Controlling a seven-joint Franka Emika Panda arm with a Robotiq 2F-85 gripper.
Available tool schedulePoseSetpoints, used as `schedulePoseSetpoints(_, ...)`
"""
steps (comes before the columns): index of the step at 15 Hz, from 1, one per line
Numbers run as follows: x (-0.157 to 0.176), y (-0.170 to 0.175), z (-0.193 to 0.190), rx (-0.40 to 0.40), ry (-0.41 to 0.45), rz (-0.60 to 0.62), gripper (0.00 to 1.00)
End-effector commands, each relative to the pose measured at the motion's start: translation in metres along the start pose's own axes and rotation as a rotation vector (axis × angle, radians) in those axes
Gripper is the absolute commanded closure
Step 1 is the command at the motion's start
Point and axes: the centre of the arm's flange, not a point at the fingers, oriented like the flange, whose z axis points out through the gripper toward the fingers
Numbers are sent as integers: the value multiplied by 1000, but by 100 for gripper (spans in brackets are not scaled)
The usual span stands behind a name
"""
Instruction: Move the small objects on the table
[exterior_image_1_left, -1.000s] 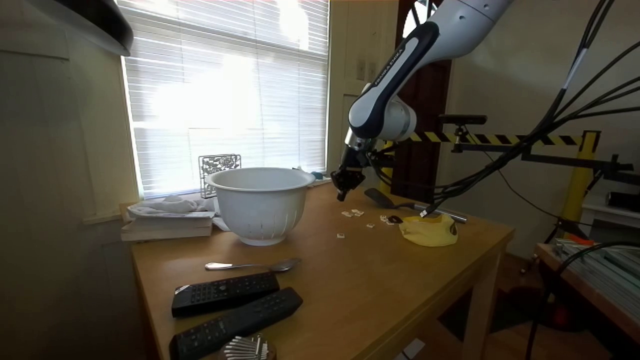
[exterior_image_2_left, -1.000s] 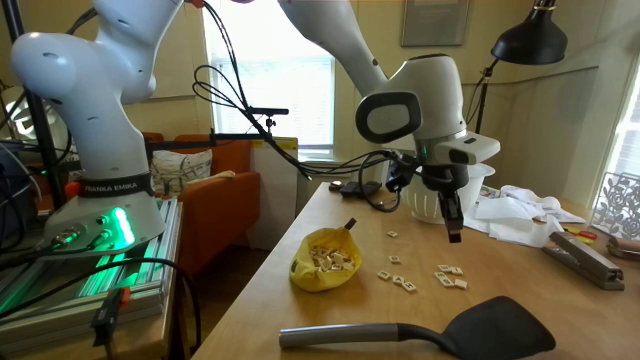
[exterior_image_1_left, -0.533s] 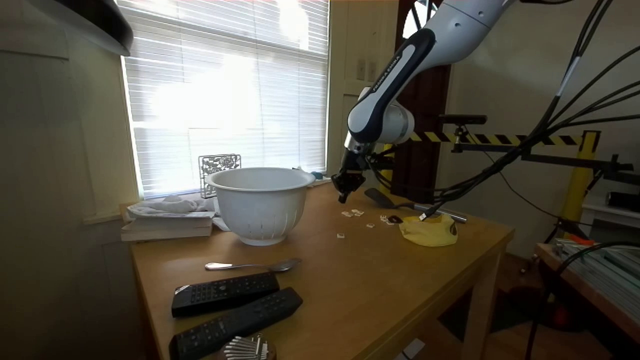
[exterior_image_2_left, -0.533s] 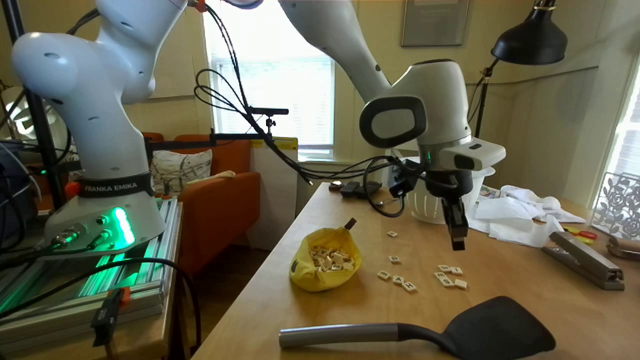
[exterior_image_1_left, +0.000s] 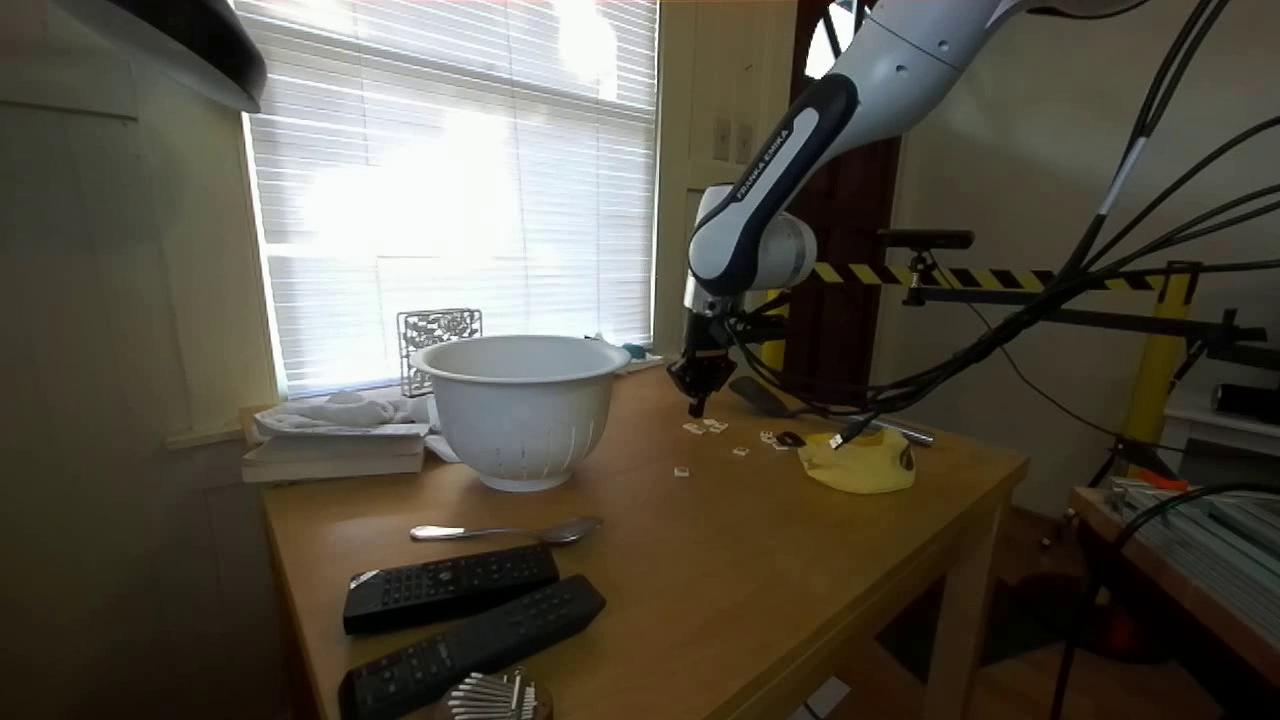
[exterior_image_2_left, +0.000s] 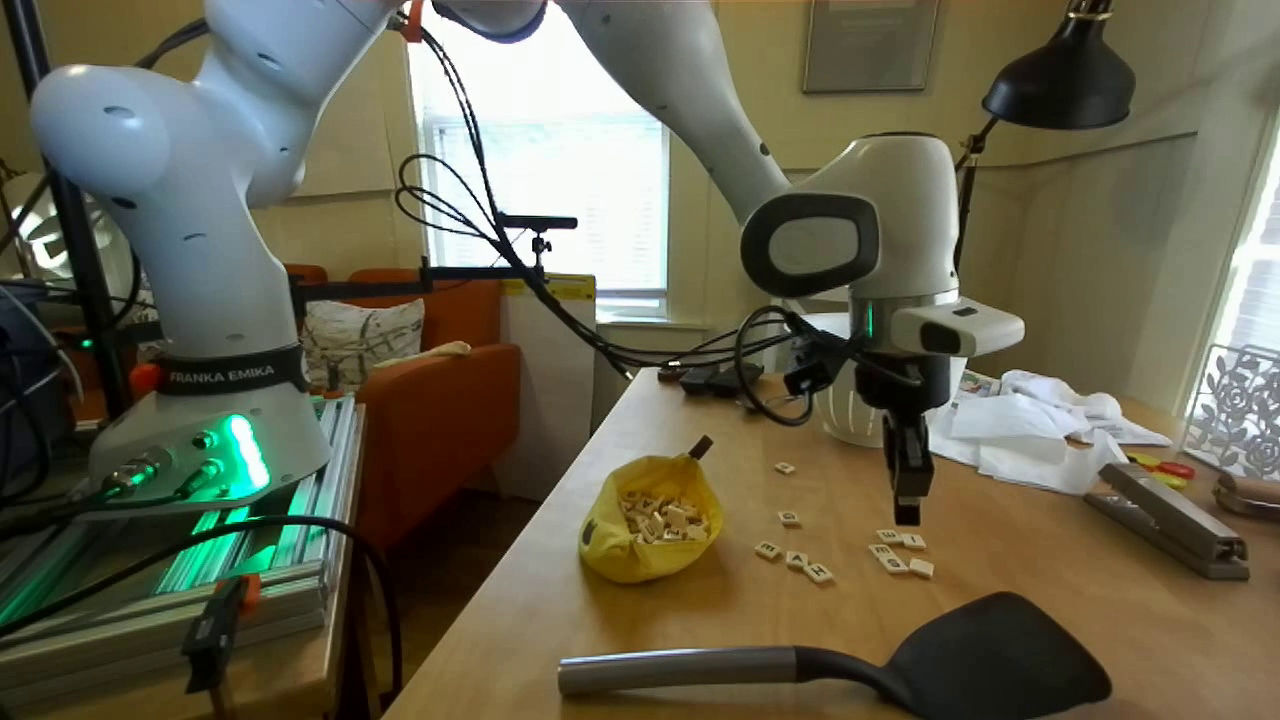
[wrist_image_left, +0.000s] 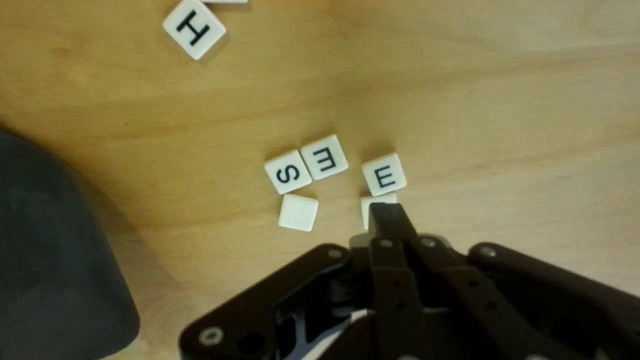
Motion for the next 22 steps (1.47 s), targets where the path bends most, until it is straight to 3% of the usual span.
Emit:
schedulePoseSetpoints(1,10,-6,11,-26,-37,9,100)
schedulePoseSetpoints(14,20,-12,28,-35,-96,31,100)
schedulePoseSetpoints(22,-16,-19,25,1,-147,-76,100)
